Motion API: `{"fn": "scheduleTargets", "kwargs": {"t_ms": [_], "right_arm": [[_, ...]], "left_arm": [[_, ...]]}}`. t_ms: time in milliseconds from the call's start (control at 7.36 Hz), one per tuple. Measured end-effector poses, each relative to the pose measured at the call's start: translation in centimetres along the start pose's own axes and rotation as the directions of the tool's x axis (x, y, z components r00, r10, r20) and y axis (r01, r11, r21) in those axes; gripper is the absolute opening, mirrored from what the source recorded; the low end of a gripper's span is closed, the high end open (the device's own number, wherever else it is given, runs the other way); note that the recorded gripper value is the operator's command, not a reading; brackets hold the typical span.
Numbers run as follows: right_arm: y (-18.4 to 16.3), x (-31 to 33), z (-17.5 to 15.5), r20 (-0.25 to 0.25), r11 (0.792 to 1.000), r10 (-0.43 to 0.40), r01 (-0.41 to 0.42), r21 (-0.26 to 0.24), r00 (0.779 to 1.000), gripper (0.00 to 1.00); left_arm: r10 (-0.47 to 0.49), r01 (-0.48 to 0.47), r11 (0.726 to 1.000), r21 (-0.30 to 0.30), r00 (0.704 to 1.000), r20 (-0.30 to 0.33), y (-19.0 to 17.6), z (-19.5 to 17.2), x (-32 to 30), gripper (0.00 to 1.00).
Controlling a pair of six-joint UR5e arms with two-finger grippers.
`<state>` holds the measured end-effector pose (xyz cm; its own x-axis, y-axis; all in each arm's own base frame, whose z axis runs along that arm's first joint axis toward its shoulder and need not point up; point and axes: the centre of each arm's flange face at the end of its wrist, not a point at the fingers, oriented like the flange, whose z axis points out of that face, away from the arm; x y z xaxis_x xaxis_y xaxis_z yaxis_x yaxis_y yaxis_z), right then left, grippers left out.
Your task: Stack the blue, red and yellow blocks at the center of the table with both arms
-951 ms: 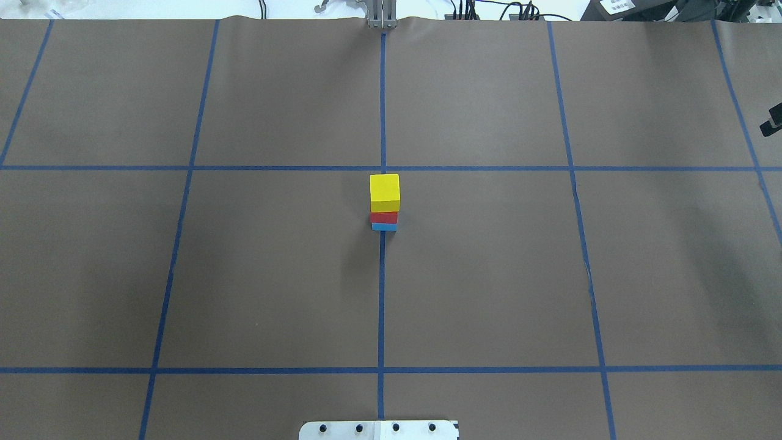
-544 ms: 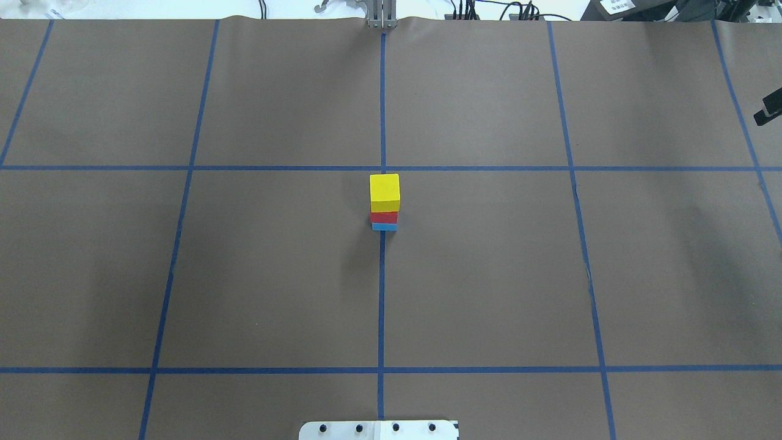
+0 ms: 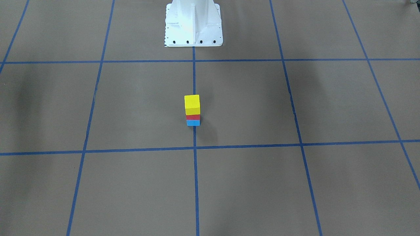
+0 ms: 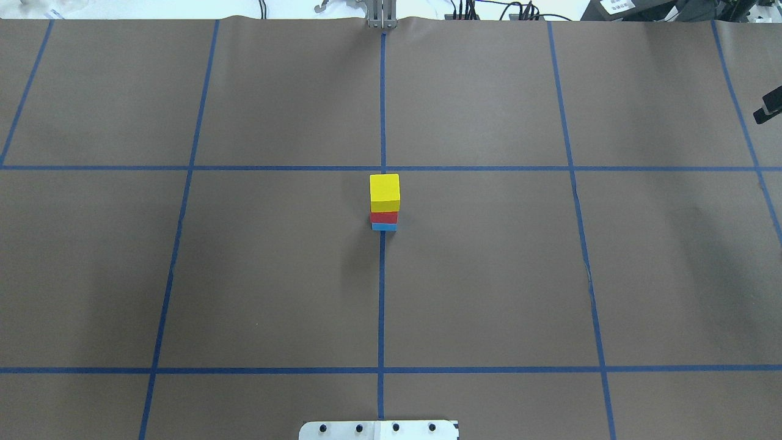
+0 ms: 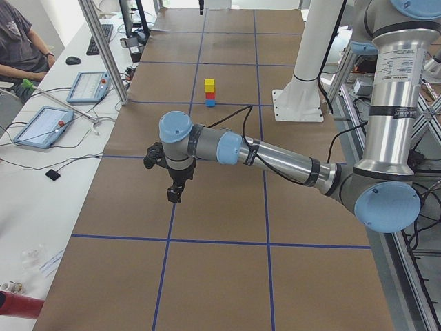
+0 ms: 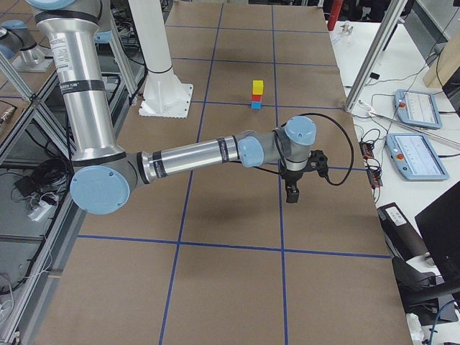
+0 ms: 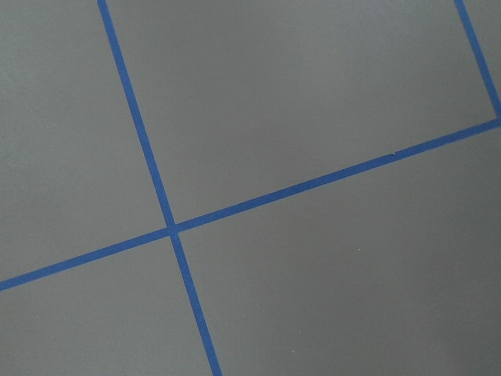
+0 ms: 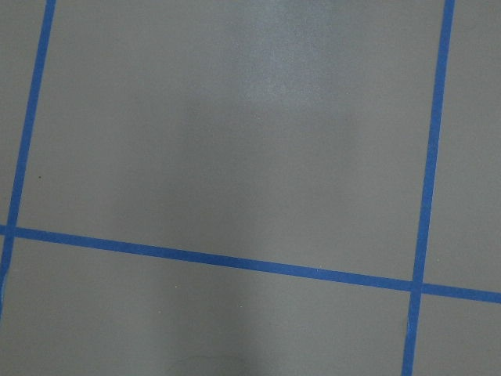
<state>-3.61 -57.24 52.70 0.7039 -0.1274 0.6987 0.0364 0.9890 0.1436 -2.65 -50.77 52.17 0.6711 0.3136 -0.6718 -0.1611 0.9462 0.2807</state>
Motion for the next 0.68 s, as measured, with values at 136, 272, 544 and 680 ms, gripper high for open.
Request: {"fn": "scheduleTargets", "kwargs": {"t_ms": [136,272,544,680], "right_arm": [[0.02,0.02,0.01,0.0,1.0,-0.001,0.001,0.0,1.0,1.0],[0.16,0.12,0.05,0.001,1.0,-0.002,0.002,0.0,1.0,1.0],[0.78,0.45,0.25,0.002,1.0,0.0,0.0,-0.004,1.0,1.0],[0.88,0.6,0.36,0.001,1.0,0.0,0.0,-0.006,1.0,1.0]], "left_arm": [[0.0,0.0,1.0,0.0,1.0,0.0,0.09,-0.03,0.04,1.0],[0.001,-0.001,1.0,0.001,1.0,0.0,0.08,-0.07,0.1,1.0],[0.008,-0.008,1.0,0.006,1.0,0.001,-0.1,-0.27,0.37,1.0],[0.016,-0.016,1.0,0.012,1.0,0.001,-0.21,-0.58,0.67,1.0]]}}
